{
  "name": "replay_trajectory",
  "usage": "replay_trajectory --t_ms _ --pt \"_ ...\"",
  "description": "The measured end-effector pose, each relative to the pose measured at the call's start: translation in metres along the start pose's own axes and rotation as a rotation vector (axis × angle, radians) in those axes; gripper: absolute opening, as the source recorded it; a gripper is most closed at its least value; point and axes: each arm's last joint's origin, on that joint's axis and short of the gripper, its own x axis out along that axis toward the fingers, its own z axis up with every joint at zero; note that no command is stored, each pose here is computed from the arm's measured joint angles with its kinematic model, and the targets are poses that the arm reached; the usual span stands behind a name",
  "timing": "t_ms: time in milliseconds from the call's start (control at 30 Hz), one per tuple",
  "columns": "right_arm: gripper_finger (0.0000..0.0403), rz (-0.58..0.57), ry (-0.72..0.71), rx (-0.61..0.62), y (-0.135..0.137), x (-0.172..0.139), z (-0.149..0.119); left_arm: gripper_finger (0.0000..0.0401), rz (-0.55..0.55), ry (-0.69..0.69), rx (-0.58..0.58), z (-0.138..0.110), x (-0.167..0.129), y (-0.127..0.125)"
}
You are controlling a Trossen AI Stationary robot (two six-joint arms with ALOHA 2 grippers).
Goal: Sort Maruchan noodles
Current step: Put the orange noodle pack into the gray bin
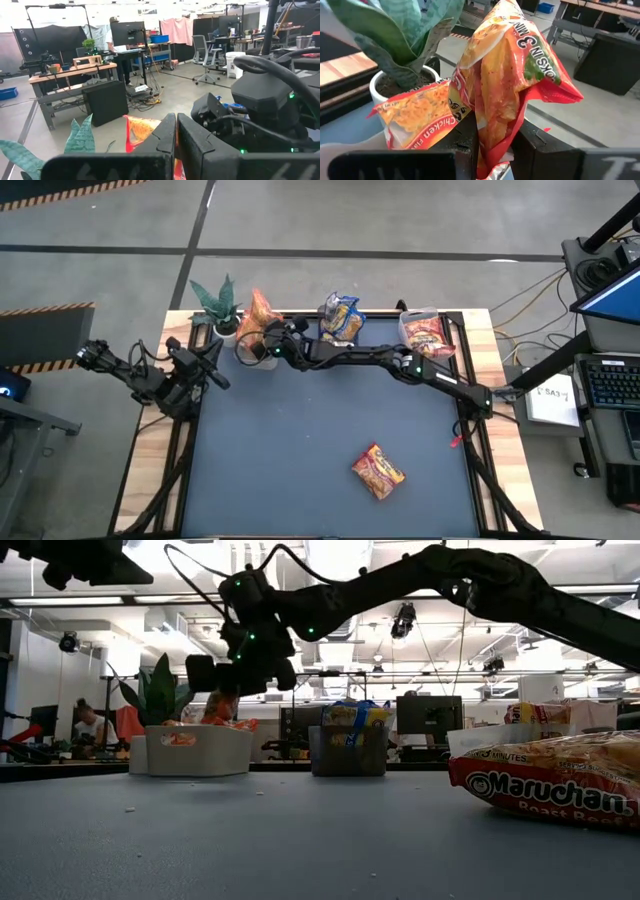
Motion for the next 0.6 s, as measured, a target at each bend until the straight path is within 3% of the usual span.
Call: replay_trajectory --t_ms 333,600 --pt "0.0067 0.055 0.017 0.039 -0.0002 0.0017 -0.0015 0.0 -0.001 0.0 0.001 0.0 0.0 -0.0001" --pt "0.0099 0.077 0.02 0.037 0.0014 0.0009 -0.0017 0.0 -0.001 0.0 0.0 0.0 0.0 -0.0001"
